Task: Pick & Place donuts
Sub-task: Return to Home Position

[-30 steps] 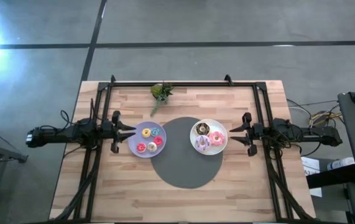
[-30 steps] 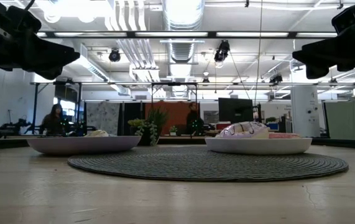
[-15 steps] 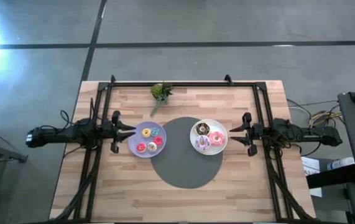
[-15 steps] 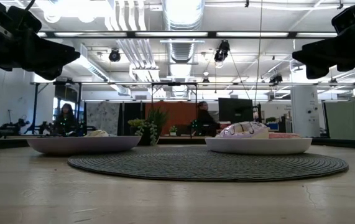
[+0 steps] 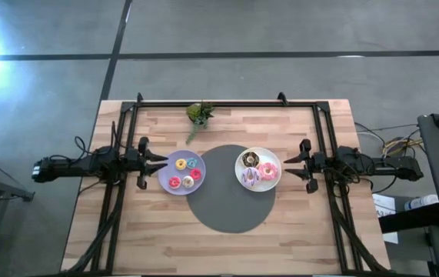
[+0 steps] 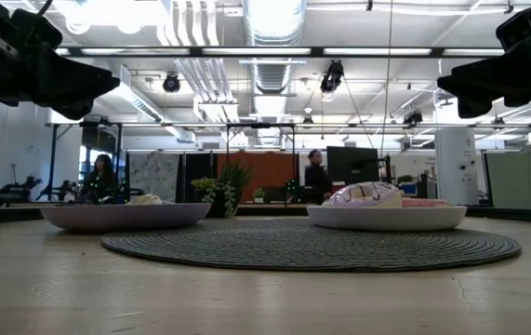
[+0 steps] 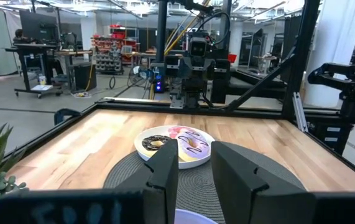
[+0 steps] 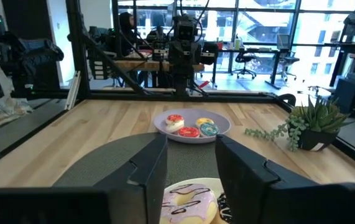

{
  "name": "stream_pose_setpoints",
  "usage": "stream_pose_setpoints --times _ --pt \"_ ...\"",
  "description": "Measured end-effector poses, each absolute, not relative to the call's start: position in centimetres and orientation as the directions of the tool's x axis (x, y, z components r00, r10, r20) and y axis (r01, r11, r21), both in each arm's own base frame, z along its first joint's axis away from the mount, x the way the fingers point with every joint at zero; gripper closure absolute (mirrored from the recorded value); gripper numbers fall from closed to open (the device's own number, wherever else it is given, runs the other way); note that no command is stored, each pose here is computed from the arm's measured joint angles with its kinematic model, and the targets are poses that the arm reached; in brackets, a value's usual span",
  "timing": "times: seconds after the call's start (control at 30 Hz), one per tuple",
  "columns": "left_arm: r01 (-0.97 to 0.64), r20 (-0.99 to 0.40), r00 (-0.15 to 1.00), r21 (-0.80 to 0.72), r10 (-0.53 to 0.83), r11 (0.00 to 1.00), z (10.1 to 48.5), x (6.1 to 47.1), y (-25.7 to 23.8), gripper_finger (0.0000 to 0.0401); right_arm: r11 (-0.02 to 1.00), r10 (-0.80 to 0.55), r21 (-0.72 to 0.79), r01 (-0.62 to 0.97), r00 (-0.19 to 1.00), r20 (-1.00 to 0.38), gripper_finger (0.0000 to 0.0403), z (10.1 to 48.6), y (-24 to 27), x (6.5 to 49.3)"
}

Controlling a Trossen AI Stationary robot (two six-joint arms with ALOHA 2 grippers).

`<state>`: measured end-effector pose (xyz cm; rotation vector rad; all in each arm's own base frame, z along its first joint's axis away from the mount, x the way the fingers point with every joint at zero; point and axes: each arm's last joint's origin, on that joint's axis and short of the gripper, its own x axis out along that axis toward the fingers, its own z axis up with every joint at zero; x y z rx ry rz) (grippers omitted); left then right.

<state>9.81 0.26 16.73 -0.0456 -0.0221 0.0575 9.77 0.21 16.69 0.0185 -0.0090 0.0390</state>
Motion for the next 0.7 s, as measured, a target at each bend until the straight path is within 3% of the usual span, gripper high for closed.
stream_pose_setpoints --times 0.7 --pt "-0.055 0.021 0.998 -0.046 0.056 0.997 16.73 9.81 0.26 0.0330 0.999 0.039 0.018 -0.039 0.999 0.009 0.0277 16.69 0.21 9.77"
